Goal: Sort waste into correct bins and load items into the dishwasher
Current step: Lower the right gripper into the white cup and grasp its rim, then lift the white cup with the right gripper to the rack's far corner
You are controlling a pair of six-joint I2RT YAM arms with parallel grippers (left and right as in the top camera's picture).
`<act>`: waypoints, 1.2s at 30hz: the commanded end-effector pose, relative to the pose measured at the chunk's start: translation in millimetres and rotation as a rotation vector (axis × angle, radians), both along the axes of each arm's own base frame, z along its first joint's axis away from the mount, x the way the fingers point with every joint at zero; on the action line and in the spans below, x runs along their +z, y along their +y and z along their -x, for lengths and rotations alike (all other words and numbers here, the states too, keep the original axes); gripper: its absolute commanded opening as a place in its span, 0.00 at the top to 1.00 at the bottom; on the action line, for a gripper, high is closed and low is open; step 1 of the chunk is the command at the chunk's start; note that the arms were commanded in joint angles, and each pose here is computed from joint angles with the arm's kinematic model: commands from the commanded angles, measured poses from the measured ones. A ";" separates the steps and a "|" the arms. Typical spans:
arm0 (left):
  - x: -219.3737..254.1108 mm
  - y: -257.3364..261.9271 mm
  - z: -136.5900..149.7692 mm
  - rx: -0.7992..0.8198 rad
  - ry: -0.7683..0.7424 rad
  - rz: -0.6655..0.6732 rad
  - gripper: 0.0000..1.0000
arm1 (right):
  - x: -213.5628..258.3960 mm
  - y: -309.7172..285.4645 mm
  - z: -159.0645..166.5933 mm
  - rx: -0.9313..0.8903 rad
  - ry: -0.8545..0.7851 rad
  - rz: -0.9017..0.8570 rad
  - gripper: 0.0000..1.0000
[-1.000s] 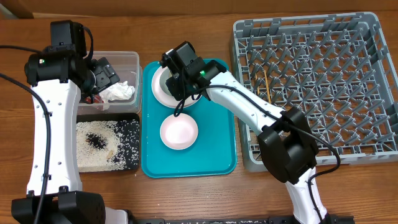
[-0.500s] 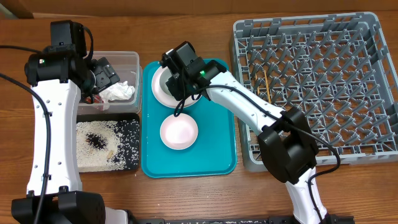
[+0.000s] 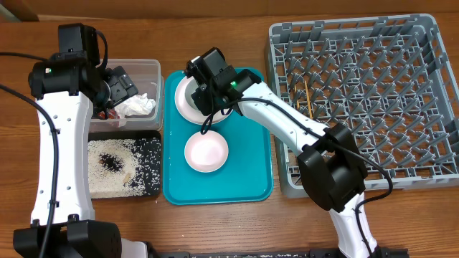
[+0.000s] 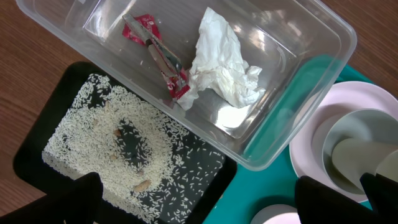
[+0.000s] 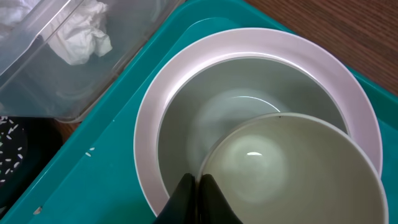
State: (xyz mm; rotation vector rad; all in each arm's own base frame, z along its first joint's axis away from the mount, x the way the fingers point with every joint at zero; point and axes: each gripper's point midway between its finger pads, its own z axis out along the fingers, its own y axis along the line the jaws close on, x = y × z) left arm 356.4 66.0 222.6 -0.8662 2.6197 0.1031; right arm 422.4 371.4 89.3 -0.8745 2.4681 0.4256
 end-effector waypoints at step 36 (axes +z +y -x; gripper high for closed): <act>3.0 2.7 -2.6 -0.001 -0.007 -0.010 0.00 | 189.8 -139.1 -29.6 -0.100 -0.054 -0.417 0.96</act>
